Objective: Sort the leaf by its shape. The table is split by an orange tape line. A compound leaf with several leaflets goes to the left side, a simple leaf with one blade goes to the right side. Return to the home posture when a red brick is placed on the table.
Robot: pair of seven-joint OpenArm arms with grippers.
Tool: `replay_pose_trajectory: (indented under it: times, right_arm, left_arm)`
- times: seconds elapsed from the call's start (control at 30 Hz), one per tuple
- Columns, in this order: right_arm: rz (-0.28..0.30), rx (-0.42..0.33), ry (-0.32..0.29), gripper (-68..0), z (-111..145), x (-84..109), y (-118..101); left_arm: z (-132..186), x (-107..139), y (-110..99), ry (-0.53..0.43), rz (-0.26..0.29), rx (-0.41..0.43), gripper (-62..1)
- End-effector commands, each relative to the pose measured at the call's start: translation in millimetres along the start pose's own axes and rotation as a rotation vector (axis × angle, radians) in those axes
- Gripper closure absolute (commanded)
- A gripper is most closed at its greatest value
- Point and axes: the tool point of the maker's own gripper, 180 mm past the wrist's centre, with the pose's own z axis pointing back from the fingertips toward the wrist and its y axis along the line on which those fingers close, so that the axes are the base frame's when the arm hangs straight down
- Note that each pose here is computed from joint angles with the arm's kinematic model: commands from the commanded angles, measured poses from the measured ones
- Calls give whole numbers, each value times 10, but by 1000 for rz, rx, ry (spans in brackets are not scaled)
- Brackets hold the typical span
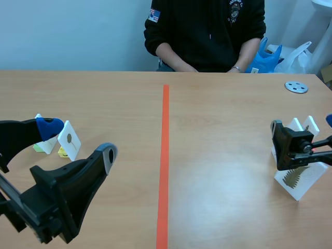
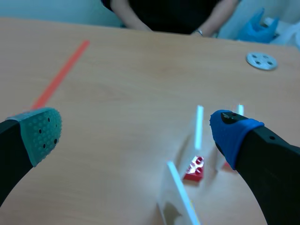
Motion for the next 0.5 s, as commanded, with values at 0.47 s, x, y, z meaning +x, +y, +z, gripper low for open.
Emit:
replay_pose_trajectory:
  times: [0.47]
  right_arm:
    - [23,327,-19,-679,337,499,744]
  left_arm:
    - [-13,86,-24,-27,-20,-8,-623]
